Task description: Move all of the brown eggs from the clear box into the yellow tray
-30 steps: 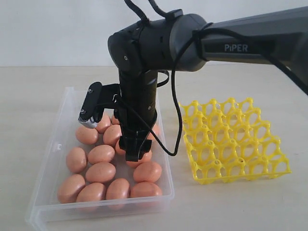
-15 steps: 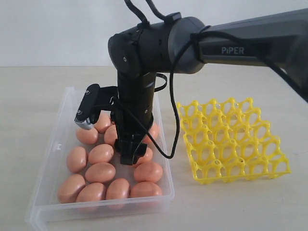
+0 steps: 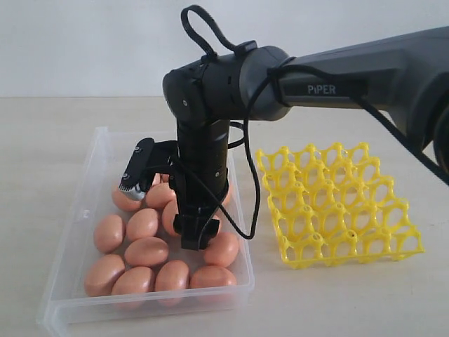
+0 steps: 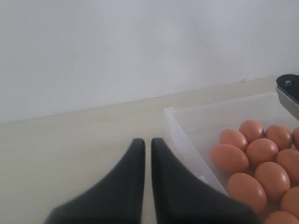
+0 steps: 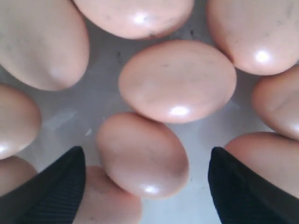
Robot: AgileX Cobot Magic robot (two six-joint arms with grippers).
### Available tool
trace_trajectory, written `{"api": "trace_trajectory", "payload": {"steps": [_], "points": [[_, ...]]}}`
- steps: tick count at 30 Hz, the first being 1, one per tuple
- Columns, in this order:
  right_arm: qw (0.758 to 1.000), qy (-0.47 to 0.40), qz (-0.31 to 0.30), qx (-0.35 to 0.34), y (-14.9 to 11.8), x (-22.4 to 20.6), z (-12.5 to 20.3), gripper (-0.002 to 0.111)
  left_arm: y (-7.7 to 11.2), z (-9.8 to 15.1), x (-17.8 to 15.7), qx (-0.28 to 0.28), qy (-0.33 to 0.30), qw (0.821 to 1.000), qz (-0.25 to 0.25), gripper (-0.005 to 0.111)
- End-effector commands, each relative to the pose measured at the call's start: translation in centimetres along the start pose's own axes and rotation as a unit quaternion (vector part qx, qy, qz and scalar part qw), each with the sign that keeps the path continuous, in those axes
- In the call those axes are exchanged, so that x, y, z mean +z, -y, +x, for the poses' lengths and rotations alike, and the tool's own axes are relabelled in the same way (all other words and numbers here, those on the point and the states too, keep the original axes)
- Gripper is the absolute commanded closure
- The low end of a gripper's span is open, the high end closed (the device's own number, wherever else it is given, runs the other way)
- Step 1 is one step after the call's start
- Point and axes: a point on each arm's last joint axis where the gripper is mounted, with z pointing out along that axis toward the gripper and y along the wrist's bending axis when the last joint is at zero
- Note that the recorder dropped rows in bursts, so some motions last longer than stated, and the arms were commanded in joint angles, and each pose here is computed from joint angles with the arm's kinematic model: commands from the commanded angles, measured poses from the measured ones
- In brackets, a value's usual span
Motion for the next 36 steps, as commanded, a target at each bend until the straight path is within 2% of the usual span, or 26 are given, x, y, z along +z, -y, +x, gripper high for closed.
{"api": "trace_trajectory", "payload": {"steps": [1, 10, 21, 23, 26, 28, 29, 30, 31, 33, 34, 36], "points": [[1.0, -0.009, -0.014, 0.003, 0.0, -0.1, 0.4, 0.042, 0.1, 0.1, 0.0, -0.003, 0.0, 1.0, 0.004, 0.103], [1.0, 0.002, -0.015, 0.002, 0.0, 0.0, 0.2, 0.042, 0.1, 0.1, 0.0, -0.003, 0.0, 1.0, 0.004, 0.103], [0.999, -0.02, -0.029, -0.007, 0.1, 3.1, 0.3, 0.043, 0.1, 0.1, 0.0, -0.003, 0.0, 1.0, 0.004, 0.103], [1.0, -0.014, -0.024, -0.007, 0.1, 3.0, 0.2, 0.049, 0.1, 0.1, 0.0, -0.003, 0.0, 1.0, 0.004, 0.103], [1.0, -0.003, -0.015, -0.008, 0.3, 3.0, 0.0, 0.069, 0.1, 0.1, 0.0, -0.003, 0.0, 1.0, 0.004, 0.103], [1.0, -0.003, -0.015, -0.017, 0.3, 3.0, 0.0, 0.08, 0.1, 0.1, 0.0, -0.003, 0.0, 1.0, 0.004, 0.103], [1.0, -0.004, -0.015, -0.017, 0.3, 3.0, 0.0, 0.081, 0.1, 0.1, 0.0, -0.003, 0.0, 1.0, 0.004, 0.103], [1.0, -0.008, -0.017, -0.018, 0.3, 3.0, 0.1, 0.078, 0.1, 0.1, 0.0, -0.003, 0.0, 1.0, 0.004, 0.103], [0.999, -0.016, -0.017, -0.022, 0.3, 3.0, 0.2, 0.069, 0.1, 0.1, 0.0, -0.003, 0.0, 1.0, 0.004, 0.103], [0.999, -0.038, -0.001, 0.003, 0.6, 3.0, 0.6, 0.034, 0.1, 0.1, 0.0, -0.003, 0.0, 1.0, 0.004, 0.103], [0.998, -0.053, 0.014, 0.011, 0.8, 2.9, 0.9, 0.021, 0.1, 0.1, 0.0, -0.003, 0.0, 1.0, 0.004, 0.103], [0.995, -0.093, 0.042, 0.006, 1.3, 2.8, 1.6, 0.021, 0.1, 0.1, 0.0, -0.003, 0.0, 1.0, 0.004, 0.103]]}}
